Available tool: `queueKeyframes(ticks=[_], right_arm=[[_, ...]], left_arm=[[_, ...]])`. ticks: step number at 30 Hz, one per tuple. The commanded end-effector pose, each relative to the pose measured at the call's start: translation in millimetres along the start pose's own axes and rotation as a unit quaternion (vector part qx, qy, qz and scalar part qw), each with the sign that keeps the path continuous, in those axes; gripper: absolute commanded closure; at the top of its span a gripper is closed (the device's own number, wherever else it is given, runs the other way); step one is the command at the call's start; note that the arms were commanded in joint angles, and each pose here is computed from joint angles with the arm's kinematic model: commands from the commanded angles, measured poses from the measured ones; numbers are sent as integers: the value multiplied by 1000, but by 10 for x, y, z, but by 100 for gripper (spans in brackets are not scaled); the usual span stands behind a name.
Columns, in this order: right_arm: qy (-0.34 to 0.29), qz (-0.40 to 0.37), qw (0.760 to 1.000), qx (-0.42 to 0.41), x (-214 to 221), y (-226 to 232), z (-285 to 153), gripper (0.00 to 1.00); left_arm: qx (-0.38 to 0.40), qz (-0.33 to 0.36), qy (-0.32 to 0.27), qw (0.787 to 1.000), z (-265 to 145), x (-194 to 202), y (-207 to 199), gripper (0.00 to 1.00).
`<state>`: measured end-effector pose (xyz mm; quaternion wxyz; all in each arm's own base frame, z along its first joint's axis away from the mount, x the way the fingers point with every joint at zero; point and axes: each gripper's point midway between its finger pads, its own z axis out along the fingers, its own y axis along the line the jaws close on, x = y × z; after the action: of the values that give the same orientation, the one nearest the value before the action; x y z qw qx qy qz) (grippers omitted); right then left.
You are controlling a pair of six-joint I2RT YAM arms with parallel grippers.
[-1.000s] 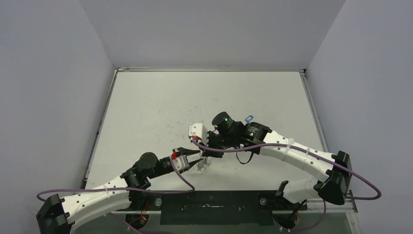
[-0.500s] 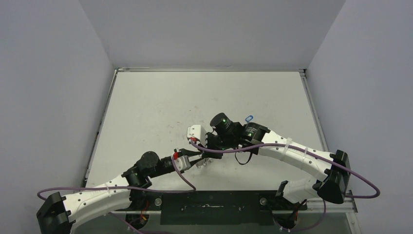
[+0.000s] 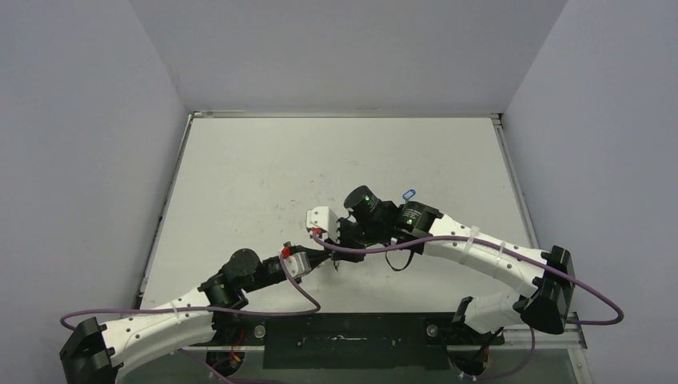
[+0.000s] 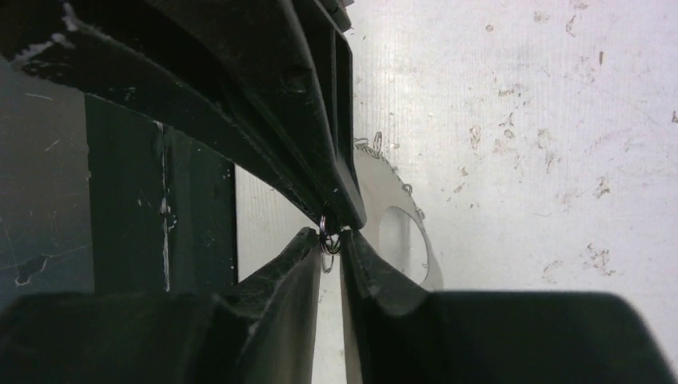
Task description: Put the keys on the keyring
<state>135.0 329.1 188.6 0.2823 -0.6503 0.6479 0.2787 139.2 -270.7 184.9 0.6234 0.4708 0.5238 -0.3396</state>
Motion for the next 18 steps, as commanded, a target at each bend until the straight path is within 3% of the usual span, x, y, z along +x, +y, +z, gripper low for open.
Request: queueKeyframes(ticks=[1, 4, 7, 11, 18], right_arm=[[-47, -14, 998, 37, -235, -120, -69, 76], [-76, -7, 995, 58, -250, -194, -141, 62], [-117, 2, 991, 71, -273, -268, -230, 56], [-139, 14, 988, 58, -221, -271, -269, 56], [-134, 20, 991, 18, -174, -171, -156, 67]], left_arm=[[-25, 6, -59, 998, 14, -369, 121, 100], [-37, -1, -62, 997, -6, -355, 148, 100], [-46, -9, -75, 996, -29, -366, 163, 100], [-64, -28, -97, 993, -56, -388, 198, 100], [-72, -43, -117, 990, -67, -399, 208, 100]])
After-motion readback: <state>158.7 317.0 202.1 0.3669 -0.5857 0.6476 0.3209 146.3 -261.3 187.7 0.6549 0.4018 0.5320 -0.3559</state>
